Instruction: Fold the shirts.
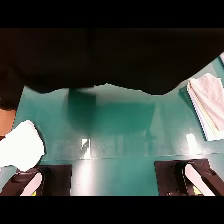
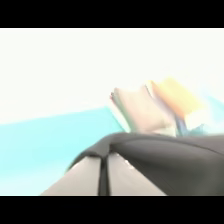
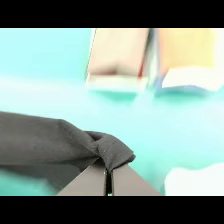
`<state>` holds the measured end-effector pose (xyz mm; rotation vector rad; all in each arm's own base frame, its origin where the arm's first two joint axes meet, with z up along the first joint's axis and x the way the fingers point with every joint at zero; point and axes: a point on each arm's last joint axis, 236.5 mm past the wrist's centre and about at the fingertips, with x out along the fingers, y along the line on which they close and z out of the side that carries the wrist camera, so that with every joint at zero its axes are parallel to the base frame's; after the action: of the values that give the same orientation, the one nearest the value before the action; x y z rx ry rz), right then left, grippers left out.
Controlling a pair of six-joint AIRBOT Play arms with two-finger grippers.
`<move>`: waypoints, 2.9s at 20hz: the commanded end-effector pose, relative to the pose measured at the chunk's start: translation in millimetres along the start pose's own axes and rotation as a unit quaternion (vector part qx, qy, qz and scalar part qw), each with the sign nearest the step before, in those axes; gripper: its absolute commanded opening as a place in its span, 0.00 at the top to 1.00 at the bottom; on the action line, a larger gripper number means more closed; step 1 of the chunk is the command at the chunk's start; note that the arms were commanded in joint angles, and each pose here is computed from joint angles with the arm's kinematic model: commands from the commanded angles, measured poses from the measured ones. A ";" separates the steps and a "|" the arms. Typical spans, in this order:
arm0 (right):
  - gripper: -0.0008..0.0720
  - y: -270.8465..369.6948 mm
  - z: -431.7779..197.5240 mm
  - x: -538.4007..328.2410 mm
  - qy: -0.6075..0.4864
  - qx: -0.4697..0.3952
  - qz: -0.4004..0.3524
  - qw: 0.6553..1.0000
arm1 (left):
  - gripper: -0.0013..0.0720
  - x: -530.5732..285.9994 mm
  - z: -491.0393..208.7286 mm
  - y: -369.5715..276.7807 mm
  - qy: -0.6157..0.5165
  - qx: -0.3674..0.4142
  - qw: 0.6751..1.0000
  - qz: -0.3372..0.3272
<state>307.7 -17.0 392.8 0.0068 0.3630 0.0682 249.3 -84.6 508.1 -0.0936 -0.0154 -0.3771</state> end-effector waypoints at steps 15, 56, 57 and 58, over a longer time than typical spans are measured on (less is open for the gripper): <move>0.96 11.1 -157.1 166.9 0.310 0.086 0.089 0.943 | 0.95 150.2 -286.9 119.6 0.370 -0.138 0.917 0.060; 0.42 -37.3 -370.2 133.2 0.511 0.186 0.035 0.839 | 0.40 29.2 -478.4 140.6 0.606 -0.176 0.770 0.094; 0.29 -41.1 -385.9 117.3 0.518 0.203 0.028 0.830 | 0.40 16.0 -480.6 131.8 0.606 -0.185 0.767 0.098; 0.26 -43.4 -403.3 100.7 0.527 0.226 0.019 0.819 | 0.40 3.1 -483.6 123.4 0.607 -0.189 0.765 0.099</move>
<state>313.5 -48.5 -3.3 0.3782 1.4404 0.0625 336.0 -19.1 17.4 -0.2366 1.3672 -0.2063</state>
